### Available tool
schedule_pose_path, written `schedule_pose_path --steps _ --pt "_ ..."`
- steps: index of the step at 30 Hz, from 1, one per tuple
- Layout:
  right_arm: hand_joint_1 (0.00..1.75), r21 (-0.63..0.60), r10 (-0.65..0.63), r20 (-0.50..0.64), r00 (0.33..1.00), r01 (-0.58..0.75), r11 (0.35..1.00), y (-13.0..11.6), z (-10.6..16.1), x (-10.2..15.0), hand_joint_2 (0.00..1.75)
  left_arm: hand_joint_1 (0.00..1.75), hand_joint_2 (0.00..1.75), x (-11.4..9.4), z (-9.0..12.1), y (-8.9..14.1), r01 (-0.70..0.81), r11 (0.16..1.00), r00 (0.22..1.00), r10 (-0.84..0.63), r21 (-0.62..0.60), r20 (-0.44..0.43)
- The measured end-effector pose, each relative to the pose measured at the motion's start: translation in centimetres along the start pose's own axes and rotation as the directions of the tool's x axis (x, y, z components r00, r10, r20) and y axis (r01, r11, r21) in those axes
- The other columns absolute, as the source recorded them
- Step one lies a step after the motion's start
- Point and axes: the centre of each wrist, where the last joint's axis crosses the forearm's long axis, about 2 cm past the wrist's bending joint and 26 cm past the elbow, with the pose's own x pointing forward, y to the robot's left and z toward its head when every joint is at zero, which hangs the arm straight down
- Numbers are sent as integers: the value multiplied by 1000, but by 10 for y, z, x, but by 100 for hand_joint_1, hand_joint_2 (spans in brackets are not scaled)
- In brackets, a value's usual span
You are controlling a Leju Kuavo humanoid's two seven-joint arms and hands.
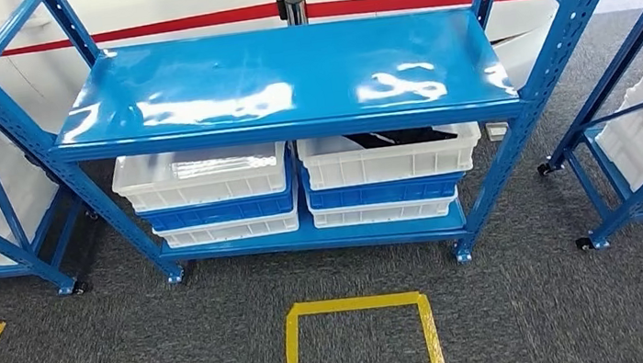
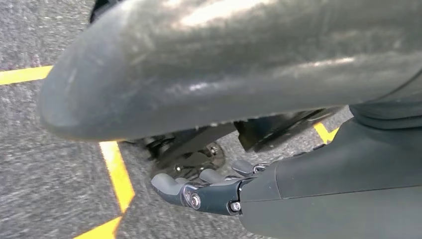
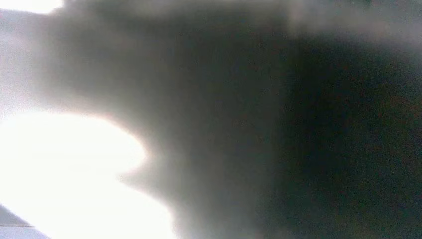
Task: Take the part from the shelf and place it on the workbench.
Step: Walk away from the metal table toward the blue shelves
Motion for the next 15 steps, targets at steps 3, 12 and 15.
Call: schedule_pose_path --steps 3,12,15 --pt "0 1 0 -3 1000 0 1000 0 0 -1 0 0 0 -2 0 0 -1 1000 1000 1 -1 -4" --pt "0 7 2 2 1000 -2 1000 3 0 1 0 0 0 -4 1 1 -1 1000 1000 1 1 -9" --pt "0 6 2 3 1000 -2 1000 2 0 1 0 0 0 -2 0 1 -1 1000 1000 1 0 -6"
